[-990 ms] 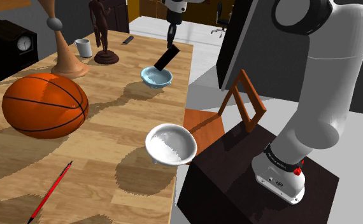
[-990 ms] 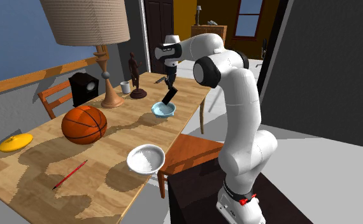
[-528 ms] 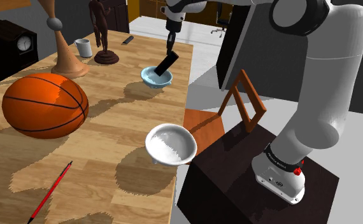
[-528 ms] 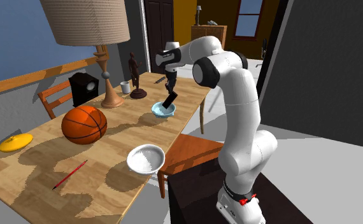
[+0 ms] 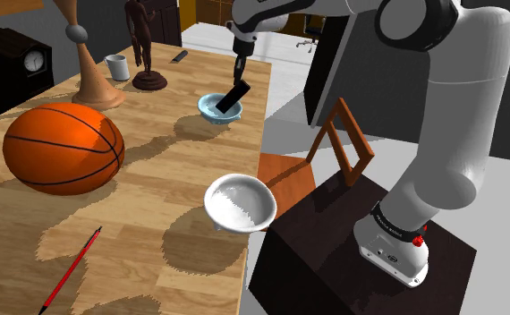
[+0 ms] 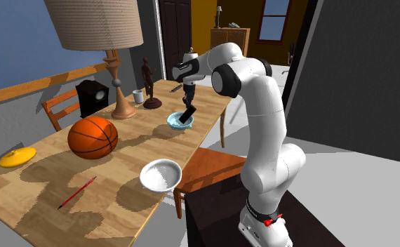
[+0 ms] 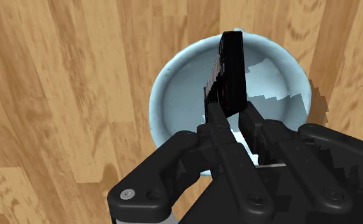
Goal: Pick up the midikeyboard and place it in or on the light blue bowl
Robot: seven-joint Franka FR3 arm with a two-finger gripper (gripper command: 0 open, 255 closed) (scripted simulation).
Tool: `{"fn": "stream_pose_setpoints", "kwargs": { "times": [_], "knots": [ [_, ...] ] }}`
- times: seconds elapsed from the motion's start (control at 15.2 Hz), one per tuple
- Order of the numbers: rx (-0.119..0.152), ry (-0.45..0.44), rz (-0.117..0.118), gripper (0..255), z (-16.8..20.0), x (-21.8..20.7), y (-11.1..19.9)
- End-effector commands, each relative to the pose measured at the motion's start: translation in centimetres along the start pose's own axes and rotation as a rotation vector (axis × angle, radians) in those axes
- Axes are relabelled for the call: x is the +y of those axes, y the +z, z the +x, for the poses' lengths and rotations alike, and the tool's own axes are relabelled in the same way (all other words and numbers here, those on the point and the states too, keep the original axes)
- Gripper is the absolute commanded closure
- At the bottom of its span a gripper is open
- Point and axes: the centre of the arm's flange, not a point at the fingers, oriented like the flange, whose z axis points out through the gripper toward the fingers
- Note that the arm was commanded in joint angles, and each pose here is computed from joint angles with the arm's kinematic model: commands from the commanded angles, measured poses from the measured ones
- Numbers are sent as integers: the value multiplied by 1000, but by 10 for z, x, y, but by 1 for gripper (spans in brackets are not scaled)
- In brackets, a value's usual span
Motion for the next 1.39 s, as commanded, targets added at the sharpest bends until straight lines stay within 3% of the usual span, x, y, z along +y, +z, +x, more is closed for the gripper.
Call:
{"fn": "stream_pose_setpoints", "kwargs": {
  "times": [0.0, 0.59, 0.66, 0.99, 1.25, 1.32],
  "knots": [
    [-8, -2, 8, 255, 0, -3, 18],
    [-8, -2, 8, 255, -1, -3, 23],
    [-7, -2, 8, 0, 0, -2, 22],
    [-8, -2, 8, 0, -1, -3, 23],
    [-8, -2, 8, 0, 0, -3, -27],
    [-8, -2, 8, 0, 0, -3, -27]
  ]
}}
